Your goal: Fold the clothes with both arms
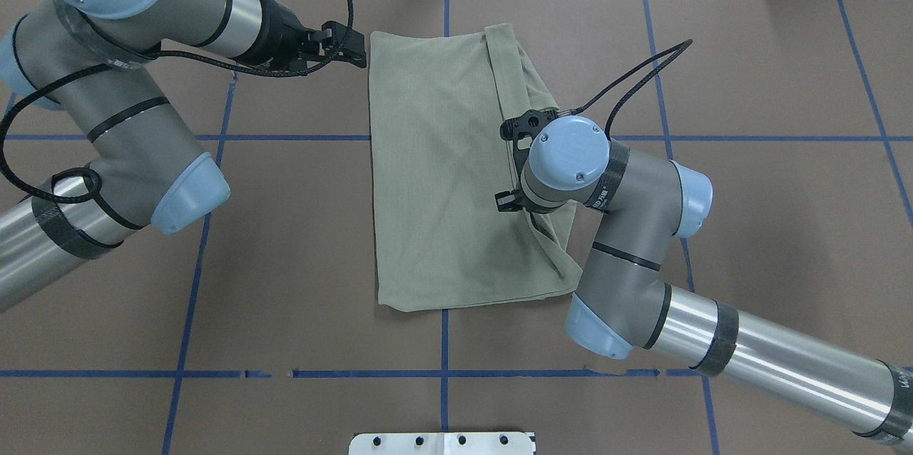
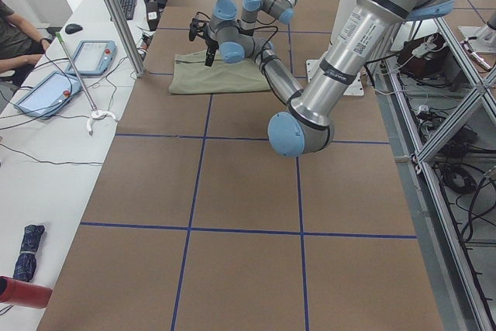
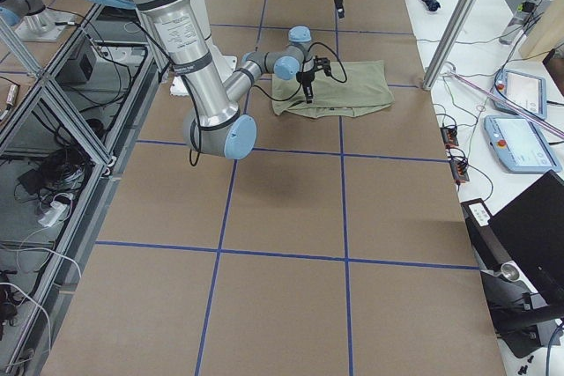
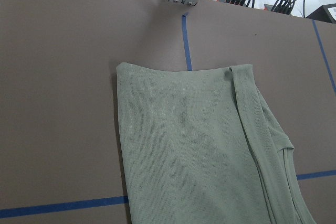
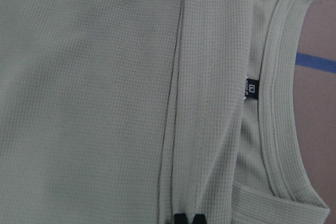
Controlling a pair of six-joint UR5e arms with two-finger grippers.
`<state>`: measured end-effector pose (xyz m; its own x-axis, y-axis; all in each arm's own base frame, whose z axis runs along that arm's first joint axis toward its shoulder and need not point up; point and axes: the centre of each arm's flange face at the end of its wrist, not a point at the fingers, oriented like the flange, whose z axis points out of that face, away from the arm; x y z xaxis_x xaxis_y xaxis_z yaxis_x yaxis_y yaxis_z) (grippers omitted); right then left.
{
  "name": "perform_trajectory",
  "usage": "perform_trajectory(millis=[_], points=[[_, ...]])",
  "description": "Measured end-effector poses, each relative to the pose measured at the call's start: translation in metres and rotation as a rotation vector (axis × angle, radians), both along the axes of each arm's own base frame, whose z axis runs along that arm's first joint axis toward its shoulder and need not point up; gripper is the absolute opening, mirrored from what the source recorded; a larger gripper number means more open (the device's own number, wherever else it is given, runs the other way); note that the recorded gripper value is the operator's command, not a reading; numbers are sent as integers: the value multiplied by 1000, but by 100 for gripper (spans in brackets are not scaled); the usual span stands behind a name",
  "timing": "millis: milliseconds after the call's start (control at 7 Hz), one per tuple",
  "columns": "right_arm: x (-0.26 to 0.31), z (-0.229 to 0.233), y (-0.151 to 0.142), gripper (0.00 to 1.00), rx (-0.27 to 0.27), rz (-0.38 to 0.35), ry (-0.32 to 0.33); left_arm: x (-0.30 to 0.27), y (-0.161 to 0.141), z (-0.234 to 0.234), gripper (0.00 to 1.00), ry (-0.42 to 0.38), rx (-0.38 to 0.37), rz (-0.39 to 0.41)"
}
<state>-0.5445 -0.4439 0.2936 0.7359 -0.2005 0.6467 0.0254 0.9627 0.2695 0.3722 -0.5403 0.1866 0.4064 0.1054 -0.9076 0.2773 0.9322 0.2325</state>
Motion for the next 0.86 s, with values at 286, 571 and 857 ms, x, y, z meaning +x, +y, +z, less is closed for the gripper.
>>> perform_trajectory(millis=[286, 571, 857], points=[[4, -1, 2, 0, -3, -1, -5, 0, 0, 0, 99, 0, 0, 0], [14, 10, 5, 0, -7, 0, 1, 0, 0, -1, 99, 1, -1, 1], [34, 30, 7, 0, -9, -4, 17, 0, 0, -3, 99, 3, 1, 1]])
